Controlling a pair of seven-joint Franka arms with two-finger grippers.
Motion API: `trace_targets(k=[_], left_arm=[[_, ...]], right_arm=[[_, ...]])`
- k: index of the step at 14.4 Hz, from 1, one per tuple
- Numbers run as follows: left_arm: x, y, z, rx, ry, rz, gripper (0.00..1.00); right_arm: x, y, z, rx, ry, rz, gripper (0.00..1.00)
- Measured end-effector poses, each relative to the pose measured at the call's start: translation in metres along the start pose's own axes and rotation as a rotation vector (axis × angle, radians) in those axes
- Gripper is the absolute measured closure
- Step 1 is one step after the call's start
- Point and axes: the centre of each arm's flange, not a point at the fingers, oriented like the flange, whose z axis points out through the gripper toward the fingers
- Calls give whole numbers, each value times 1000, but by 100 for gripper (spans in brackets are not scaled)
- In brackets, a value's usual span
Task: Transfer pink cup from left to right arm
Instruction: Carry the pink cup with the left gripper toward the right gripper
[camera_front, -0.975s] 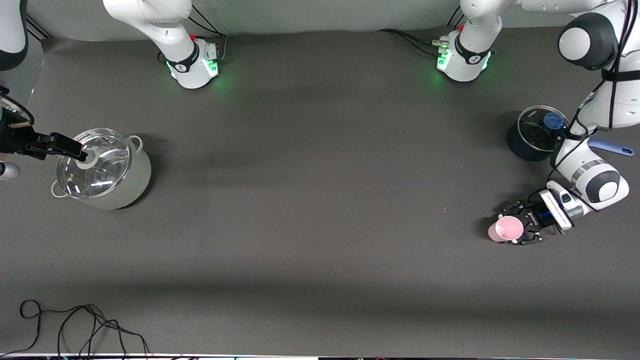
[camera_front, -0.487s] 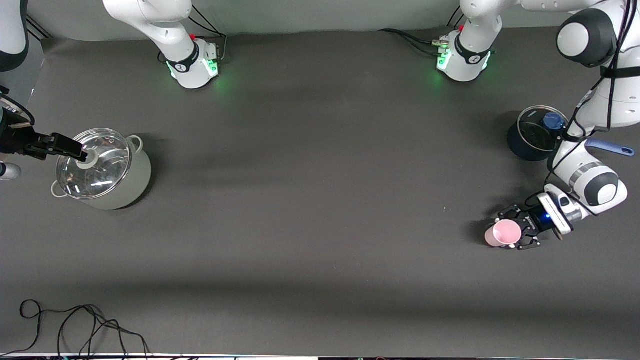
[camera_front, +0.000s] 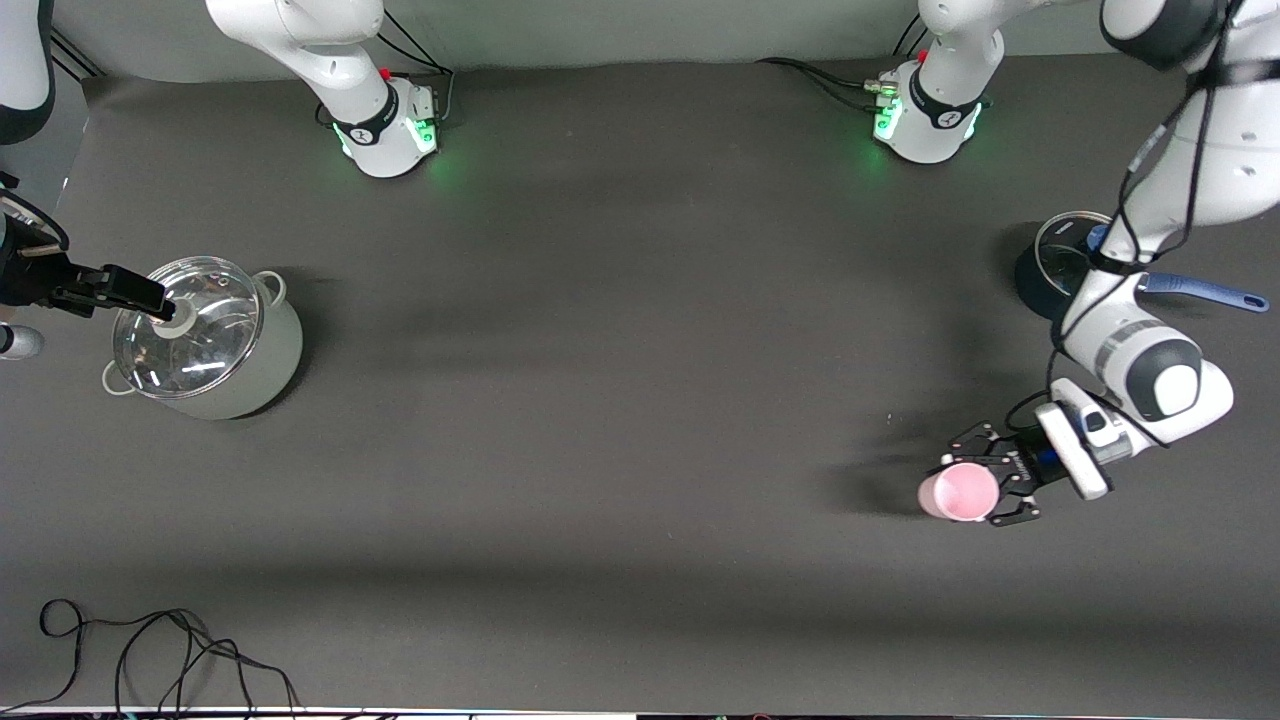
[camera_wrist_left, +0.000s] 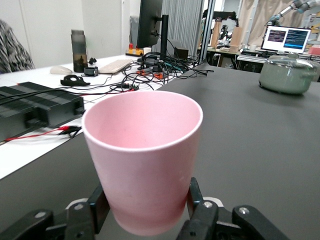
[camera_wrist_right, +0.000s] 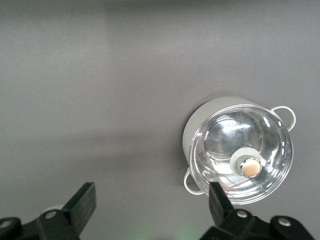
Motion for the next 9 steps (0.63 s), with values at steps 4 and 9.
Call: trace_targets(k=[4, 9], left_arm=[[73, 51, 62, -45, -9, -59, 35], [121, 115, 123, -20, -27, -74, 35]], right_arm=[[-3, -20, 1, 117, -47, 286, 0], [-15, -104, -2, 135, -95, 623, 0]])
